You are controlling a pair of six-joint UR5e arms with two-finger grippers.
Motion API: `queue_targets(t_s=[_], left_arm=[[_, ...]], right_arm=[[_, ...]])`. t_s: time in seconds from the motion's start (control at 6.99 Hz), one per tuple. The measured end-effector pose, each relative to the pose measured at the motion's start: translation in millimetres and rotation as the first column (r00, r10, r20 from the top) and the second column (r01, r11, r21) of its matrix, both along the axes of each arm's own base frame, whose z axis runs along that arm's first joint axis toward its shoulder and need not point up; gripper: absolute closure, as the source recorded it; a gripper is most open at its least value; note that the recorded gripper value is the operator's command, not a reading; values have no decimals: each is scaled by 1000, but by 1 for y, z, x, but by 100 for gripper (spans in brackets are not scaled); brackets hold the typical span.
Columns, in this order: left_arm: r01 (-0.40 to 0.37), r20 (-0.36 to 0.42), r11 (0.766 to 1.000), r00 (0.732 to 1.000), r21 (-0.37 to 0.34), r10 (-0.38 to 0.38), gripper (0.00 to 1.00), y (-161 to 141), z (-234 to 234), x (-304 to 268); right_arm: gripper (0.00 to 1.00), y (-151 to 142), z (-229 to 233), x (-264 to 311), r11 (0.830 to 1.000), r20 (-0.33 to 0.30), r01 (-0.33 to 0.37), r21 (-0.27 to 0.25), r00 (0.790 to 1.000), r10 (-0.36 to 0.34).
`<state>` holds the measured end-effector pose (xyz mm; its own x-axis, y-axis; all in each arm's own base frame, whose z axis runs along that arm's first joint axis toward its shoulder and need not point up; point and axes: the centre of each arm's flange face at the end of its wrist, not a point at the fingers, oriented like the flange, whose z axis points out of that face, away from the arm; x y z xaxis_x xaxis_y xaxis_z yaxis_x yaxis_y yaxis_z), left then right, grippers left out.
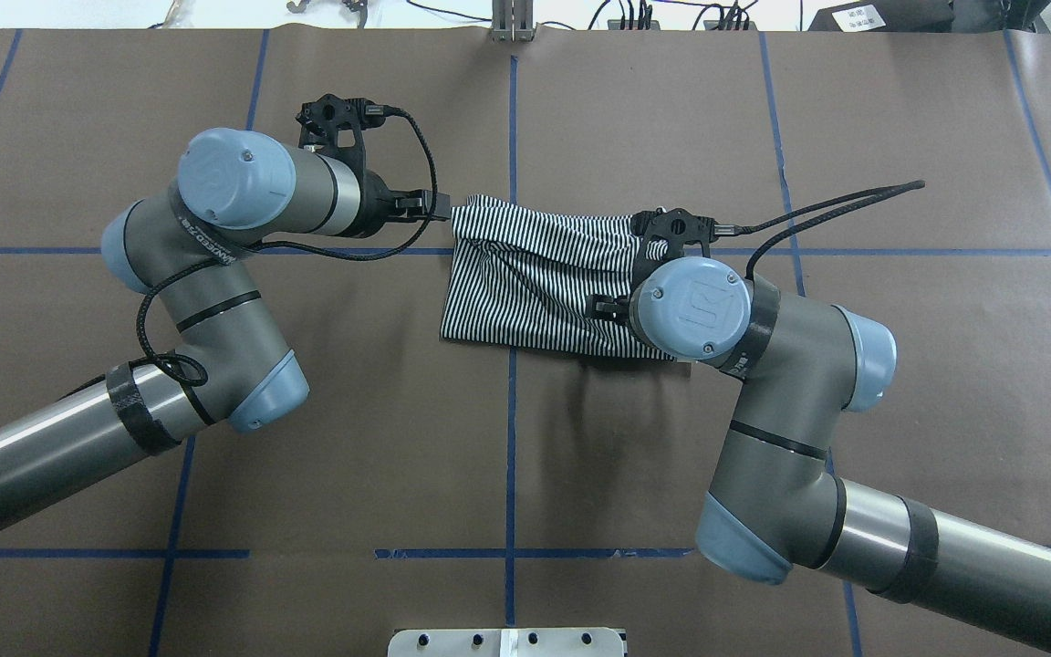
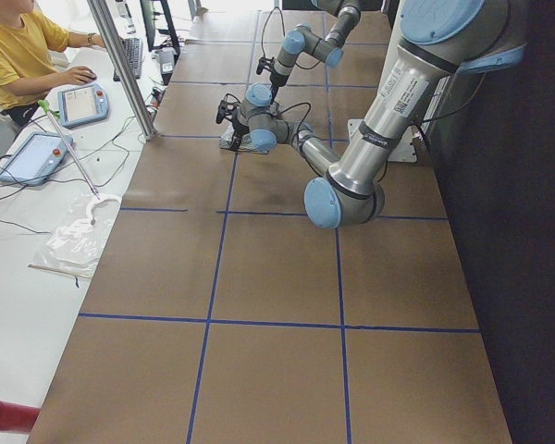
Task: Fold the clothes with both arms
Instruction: 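Release the shirt and hold both grippers beside the folded bundle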
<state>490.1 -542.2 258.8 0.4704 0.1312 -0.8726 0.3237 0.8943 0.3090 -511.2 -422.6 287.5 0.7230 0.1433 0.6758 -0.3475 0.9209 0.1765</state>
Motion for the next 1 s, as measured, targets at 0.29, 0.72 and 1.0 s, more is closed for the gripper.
queue_targets(t_s=[0.29, 0.72, 1.0], left_arm=[[4, -7, 1000, 1000, 10, -4, 0, 0, 0, -2], [8, -5, 1000, 1000, 10, -8, 0, -1, 1, -3], [8, -5, 1000, 1000, 9, -8, 0, -1, 2, -4]], right_arm=[[0, 2, 13, -2, 1000, 1, 13, 9, 1000, -13], [0, 4, 28, -14, 1000, -28, 25, -2, 999, -25], [0, 7, 35, -23, 1000, -42, 29, -4, 999, -29]])
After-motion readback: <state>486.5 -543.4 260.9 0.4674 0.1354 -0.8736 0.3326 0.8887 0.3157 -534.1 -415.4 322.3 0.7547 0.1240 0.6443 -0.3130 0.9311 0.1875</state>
